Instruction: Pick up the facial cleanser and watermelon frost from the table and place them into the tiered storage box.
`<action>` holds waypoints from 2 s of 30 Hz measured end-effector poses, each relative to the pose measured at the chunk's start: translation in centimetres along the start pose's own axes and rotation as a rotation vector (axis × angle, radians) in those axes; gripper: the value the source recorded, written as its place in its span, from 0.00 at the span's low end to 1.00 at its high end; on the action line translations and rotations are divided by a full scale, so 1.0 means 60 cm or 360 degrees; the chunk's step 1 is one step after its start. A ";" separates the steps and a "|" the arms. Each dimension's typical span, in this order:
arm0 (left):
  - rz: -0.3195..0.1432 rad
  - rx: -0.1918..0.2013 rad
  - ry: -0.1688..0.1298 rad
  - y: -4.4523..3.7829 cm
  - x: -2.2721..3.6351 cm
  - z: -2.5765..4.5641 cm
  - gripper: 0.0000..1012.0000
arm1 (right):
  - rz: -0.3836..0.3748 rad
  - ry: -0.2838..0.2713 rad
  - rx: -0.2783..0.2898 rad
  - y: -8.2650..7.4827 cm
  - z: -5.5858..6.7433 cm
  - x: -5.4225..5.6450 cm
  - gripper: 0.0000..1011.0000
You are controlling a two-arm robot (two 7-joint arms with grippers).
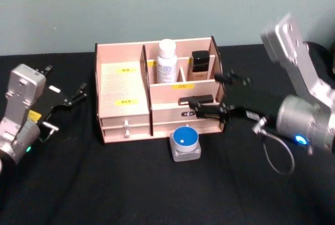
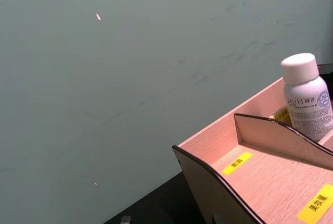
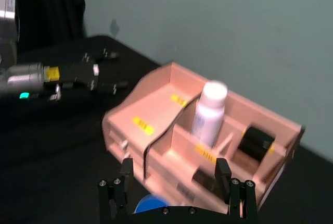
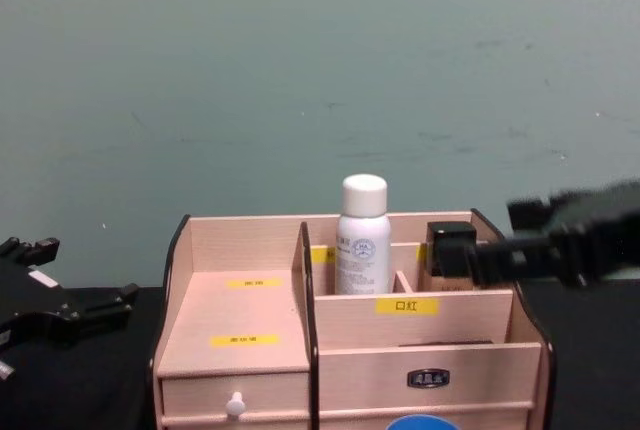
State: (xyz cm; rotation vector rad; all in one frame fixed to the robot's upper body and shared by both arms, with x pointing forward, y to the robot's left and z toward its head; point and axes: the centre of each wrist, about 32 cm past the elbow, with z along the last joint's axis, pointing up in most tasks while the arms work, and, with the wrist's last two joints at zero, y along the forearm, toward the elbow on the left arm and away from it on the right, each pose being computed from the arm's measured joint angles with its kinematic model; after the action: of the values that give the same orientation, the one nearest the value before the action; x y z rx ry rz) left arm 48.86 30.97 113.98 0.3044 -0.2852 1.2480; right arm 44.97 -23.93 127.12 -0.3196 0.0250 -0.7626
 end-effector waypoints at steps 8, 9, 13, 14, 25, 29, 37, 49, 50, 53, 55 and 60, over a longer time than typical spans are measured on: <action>0.0000 0.0000 0.0000 0.000 0.0000 0.000 1.00 | -0.0030 0.0104 -0.0172 -0.030 -0.042 -0.040 0.99; 0.0000 0.0000 0.0000 0.000 0.0000 0.000 1.00 | -0.0031 0.0111 -0.0185 -0.030 -0.045 -0.042 0.99; 0.0000 0.0000 0.0000 0.000 0.0000 0.000 1.00 | -0.0022 0.0135 -0.0248 -0.027 -0.062 -0.053 0.99; 0.0000 0.0000 0.0000 0.000 0.0000 0.000 1.00 | -0.0021 0.0136 -0.0256 -0.025 -0.064 -0.054 0.99; 0.0000 0.0000 0.0000 0.000 0.0000 0.000 1.00 | -0.0031 0.0116 -0.0343 0.011 -0.089 -0.060 0.99; 0.0000 0.0000 0.0000 0.000 0.0000 0.000 1.00 | -0.0035 0.0107 -0.0358 0.025 -0.094 -0.059 0.99; 0.0000 0.0000 0.0000 0.000 0.0000 0.000 1.00 | -0.0021 0.0109 -0.0361 0.049 -0.098 -0.059 0.99; 0.0000 0.0000 0.0000 0.000 0.0000 0.000 1.00 | -0.0009 0.0096 -0.0372 0.074 -0.104 -0.059 0.99; 0.0000 0.0000 0.0000 0.000 0.0000 0.000 1.00 | -0.0008 0.0094 -0.0372 0.076 -0.105 -0.059 0.99; 0.0000 0.0000 0.0000 0.000 0.0000 0.000 1.00 | -0.0006 0.0085 -0.0373 0.081 -0.106 -0.059 0.99; 0.0000 0.0000 0.0000 0.000 0.0000 0.000 1.00 | -0.0005 0.0080 -0.0373 0.084 -0.106 -0.059 0.99; 0.0000 0.0000 0.0000 0.000 -0.0001 0.000 1.00 | -0.0005 0.0055 -0.0375 0.093 -0.107 -0.058 0.99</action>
State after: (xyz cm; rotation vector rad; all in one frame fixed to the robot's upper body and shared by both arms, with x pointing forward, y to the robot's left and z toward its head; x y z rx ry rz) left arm 48.86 30.96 113.98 0.3044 -0.2850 1.2479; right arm 45.33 -19.54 119.02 -0.5308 0.1476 -0.7698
